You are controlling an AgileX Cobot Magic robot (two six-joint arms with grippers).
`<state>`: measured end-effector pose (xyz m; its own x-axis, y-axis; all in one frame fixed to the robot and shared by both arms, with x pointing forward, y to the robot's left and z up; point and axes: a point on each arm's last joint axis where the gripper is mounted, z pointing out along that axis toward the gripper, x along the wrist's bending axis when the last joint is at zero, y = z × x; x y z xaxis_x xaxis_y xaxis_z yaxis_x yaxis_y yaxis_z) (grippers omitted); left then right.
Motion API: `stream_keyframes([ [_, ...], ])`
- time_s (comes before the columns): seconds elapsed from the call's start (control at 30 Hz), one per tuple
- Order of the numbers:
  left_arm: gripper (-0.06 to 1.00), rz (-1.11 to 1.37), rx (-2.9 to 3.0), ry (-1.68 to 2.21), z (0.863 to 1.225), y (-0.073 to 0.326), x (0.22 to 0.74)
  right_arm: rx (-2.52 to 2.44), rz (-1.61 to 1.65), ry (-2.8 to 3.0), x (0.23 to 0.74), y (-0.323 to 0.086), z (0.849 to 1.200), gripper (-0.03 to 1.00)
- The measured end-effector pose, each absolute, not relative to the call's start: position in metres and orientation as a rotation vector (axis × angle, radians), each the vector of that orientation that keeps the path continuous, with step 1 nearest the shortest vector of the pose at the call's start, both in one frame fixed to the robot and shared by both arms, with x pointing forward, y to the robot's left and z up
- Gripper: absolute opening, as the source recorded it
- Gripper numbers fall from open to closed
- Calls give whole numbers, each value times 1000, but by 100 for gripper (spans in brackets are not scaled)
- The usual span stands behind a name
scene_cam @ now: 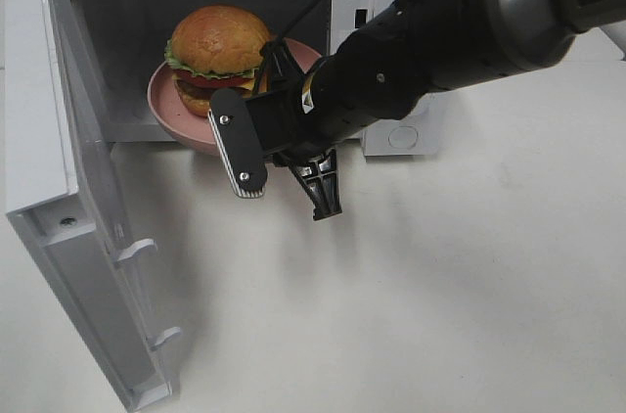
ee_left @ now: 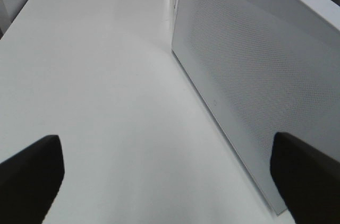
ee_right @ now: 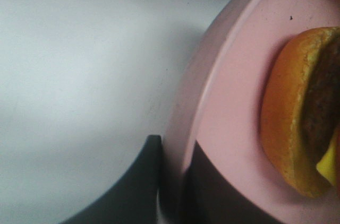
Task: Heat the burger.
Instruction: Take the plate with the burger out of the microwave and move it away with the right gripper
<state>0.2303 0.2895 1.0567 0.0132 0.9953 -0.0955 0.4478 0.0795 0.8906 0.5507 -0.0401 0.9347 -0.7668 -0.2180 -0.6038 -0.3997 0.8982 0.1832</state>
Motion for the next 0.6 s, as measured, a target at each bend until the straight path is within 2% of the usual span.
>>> stream_keyframes([
  [0.6, 97, 859, 1483, 1553, 1057, 290, 230, -451, 420, 2450, 492, -87, 959, 9],
])
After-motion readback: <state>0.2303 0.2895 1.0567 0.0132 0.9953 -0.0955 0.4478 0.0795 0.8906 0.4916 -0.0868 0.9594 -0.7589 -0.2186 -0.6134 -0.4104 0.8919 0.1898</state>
